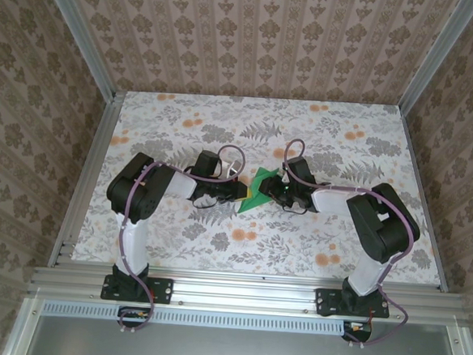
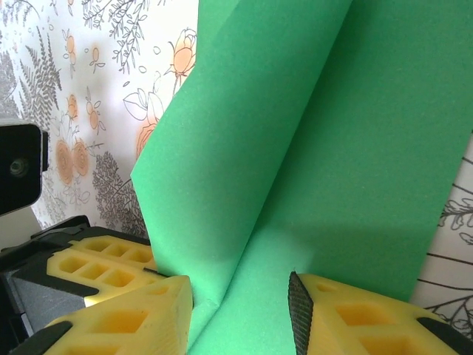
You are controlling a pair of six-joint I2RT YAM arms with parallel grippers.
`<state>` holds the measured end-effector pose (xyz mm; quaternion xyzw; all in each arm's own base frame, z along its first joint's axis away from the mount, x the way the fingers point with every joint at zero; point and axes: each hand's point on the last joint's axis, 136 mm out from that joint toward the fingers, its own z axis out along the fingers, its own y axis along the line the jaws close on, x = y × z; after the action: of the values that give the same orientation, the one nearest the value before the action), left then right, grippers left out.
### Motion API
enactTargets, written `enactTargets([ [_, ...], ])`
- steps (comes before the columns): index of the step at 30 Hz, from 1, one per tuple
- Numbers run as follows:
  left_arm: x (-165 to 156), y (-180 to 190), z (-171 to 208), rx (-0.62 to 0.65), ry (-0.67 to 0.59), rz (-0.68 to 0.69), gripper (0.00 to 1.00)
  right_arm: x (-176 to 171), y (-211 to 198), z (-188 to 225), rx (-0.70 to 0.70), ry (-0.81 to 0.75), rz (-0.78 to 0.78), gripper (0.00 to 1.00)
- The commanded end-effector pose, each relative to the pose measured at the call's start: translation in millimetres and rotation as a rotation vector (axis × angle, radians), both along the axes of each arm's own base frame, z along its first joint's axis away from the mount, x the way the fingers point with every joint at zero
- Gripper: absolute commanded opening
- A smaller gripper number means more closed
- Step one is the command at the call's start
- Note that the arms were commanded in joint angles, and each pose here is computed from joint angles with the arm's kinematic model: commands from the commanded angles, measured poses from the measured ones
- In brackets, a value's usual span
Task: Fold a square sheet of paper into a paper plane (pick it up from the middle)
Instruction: Fourth fold the wing at the center of the table.
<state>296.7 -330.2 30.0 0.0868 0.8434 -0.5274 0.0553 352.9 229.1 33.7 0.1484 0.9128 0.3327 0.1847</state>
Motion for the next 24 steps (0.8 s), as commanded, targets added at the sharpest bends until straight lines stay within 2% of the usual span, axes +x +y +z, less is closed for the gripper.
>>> enactTargets([
  [1,-4.5,8.0,-19.0,0.031,0.05,0.012,0.0,-1.5,-2.2,2.3,-0.055,0.02,0.008,0.41],
  [11,-4.4,7.9,-20.1,0.035,0.052,0.01,0.0,2.5,6.9,-8.0,-0.101,0.066,0.055,0.45],
  [19,-4.5,4.4,-14.8,0.02,0.052,-0.011,0.0,-7.2,-1.6,-30.3,-0.152,0.134,0.037,0.46],
  [24,-5.9,1.2,-12.4,0.017,0.053,-0.031,0.08,-12.7,-4.1,-37.8,-0.157,0.16,0.033,0.45],
])
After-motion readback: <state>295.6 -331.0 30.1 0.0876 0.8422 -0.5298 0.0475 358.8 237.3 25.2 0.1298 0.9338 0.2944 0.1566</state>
